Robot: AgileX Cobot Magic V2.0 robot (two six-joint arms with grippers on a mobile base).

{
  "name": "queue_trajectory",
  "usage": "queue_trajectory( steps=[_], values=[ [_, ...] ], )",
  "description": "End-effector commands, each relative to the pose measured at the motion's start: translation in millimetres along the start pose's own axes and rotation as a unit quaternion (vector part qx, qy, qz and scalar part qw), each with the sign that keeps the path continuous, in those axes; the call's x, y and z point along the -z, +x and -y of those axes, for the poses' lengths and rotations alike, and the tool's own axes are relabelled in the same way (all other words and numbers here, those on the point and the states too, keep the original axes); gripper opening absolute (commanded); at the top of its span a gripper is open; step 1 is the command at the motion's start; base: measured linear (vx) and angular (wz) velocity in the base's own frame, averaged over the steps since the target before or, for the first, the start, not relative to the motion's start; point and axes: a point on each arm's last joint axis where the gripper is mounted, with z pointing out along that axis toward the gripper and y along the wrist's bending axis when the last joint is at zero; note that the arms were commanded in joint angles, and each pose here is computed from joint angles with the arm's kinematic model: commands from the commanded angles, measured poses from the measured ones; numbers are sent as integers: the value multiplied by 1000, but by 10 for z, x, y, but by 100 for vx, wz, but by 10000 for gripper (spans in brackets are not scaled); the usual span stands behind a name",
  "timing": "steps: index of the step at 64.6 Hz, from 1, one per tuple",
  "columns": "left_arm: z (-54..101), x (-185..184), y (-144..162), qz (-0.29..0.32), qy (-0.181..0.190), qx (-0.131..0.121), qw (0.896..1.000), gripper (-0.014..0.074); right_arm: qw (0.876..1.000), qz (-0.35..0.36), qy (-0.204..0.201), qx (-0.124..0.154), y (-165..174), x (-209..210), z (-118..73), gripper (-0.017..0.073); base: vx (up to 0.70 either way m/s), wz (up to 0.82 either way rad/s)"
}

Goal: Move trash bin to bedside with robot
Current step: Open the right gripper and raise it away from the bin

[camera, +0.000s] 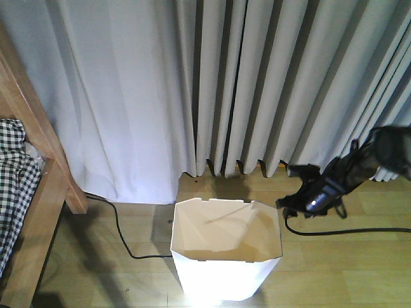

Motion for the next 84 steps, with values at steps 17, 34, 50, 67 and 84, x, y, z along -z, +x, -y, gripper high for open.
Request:
queue_trajectory(
  steps=[17, 34, 50, 67, 84],
  values=[
    [6, 20, -138, 49, 4, 5, 999, -6, 984, 163, 44, 56, -196, 1791, -248, 459, 0, 0],
    [6, 20, -138, 49, 4, 5, 999, -6, 960, 261, 56, 82, 11, 2800, -466, 459, 0, 0],
    [6, 20, -138, 49, 4, 5, 999, -6, 917, 377, 79, 101, 429, 3681, -662, 459, 0, 0],
    [6, 20, -138, 49, 4, 5, 999, -6, 861, 487, 103, 105, 1142, 4231, -810, 459, 0, 0],
    [6, 20, -138, 49, 4, 5, 999, -6, 795, 589, 115, 87, 1989, 4340, -882, 459, 0, 0]
  ],
)
